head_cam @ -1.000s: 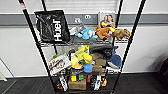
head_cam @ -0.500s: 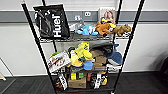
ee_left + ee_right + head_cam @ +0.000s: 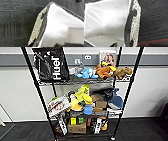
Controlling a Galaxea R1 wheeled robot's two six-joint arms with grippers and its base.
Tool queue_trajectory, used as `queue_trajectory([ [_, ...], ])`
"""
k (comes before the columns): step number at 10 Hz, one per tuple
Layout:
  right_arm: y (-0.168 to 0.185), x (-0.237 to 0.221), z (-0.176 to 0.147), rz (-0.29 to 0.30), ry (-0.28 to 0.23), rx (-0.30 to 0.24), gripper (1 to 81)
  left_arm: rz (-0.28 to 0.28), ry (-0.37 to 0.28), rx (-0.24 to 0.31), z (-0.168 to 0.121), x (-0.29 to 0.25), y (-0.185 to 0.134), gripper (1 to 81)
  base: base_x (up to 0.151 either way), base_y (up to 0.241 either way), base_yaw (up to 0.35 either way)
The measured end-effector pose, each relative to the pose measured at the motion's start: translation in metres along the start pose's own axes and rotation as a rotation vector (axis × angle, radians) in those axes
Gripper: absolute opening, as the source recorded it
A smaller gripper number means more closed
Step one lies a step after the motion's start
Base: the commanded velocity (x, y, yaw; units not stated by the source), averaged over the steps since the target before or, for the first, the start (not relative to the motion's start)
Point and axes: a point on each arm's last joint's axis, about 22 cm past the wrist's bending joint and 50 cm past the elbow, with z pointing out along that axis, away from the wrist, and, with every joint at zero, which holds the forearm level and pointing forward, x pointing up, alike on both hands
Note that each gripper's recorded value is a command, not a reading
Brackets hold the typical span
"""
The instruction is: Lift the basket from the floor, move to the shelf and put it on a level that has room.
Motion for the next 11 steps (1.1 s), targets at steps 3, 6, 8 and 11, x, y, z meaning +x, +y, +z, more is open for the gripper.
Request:
queue_trajectory([
  [3,-0.002,0.005,0.001,0.005,0.005,0.002,81.1,-0.003,0.022,0.015,0.003,0.01,0.003,81.1,0.0,0.0,0.0],
  [6,-0.011,0.02,0.002,0.007,0.021,0.013,81.1,-0.016,0.051,0.059,-0.005,0.027,-0.018,81.1,0.0,0.0,0.0],
  [8,-0.009,0.03,0.008,0.002,0.038,0.015,81.1,-0.016,0.065,0.069,-0.001,0.029,-0.025,81.1,0.0,0.0,0.0],
  [11,-0.008,0.045,0.025,-0.003,0.069,0.031,81.1,-0.007,0.089,0.068,0.012,0.031,-0.03,81.1,0.0,0.0,0.0],
])
